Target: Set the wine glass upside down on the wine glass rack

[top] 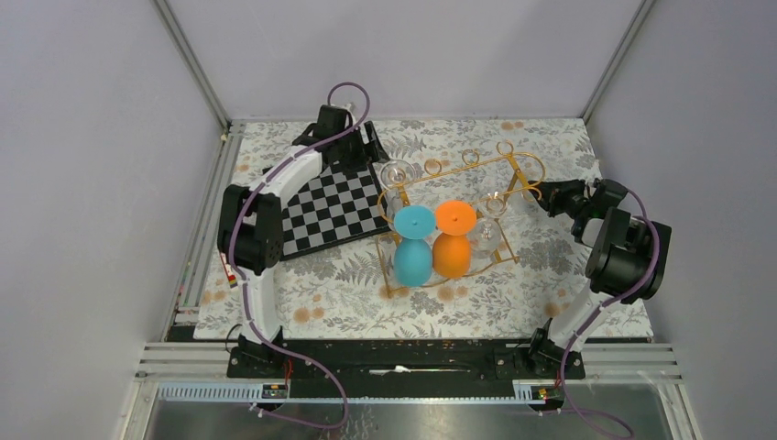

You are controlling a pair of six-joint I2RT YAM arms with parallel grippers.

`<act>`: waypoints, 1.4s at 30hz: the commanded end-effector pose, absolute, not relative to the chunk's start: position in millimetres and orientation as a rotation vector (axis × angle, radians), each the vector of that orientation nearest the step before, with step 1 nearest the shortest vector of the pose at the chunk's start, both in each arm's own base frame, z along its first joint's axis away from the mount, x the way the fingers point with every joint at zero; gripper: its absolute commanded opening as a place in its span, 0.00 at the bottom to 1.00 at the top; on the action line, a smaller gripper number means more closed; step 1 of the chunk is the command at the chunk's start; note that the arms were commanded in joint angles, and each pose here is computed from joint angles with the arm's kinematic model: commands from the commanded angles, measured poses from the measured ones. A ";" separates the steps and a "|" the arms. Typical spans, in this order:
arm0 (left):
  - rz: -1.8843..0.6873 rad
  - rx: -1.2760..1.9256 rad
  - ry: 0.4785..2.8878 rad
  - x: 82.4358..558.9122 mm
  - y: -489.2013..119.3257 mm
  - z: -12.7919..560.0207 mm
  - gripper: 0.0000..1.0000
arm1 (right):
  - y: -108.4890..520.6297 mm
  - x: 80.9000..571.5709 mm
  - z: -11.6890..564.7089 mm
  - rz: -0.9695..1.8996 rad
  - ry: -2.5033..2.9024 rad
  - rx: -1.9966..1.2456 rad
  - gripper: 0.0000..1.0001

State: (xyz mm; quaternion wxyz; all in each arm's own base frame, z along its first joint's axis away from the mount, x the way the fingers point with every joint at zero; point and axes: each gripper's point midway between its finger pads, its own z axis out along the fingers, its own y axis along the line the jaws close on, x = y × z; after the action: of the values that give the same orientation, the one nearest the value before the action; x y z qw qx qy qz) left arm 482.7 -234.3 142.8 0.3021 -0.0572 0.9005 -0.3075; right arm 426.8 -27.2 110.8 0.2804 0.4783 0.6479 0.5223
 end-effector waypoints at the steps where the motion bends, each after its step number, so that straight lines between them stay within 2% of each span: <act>1: -0.877 -0.158 2.290 512.3 -244.7 164.9 0.78 | -28.6 414.5 98.5 1.305 1.802 1.275 0.27; 7: -0.782 -0.259 2.275 537.4 -243.4 145.0 0.78 | -27.2 398.5 95.5 1.277 1.794 1.296 0.50; 12: -0.672 -0.282 2.226 553.8 -247.4 143.9 0.76 | -26.7 388.0 110.9 1.247 1.765 1.264 0.61; 25: -0.619 -0.224 2.217 554.2 -280.0 144.7 0.71 | -30.3 369.2 183.8 1.073 1.738 1.094 0.64; 33: -0.438 -0.315 2.259 558.0 -273.4 108.0 0.70 | -17.1 355.6 220.8 1.120 1.718 1.014 0.65; 42: -0.430 -0.332 2.291 565.7 -277.8 82.2 0.63 | -8.4 347.7 257.6 1.155 1.689 0.934 0.67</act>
State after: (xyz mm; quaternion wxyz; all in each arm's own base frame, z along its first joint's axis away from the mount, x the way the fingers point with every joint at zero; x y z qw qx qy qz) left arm 543.0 -275.2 62.7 0.3492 -0.1164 0.9161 -0.1587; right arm 348.8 -12.7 223.3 0.4095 0.4099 0.6807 0.4483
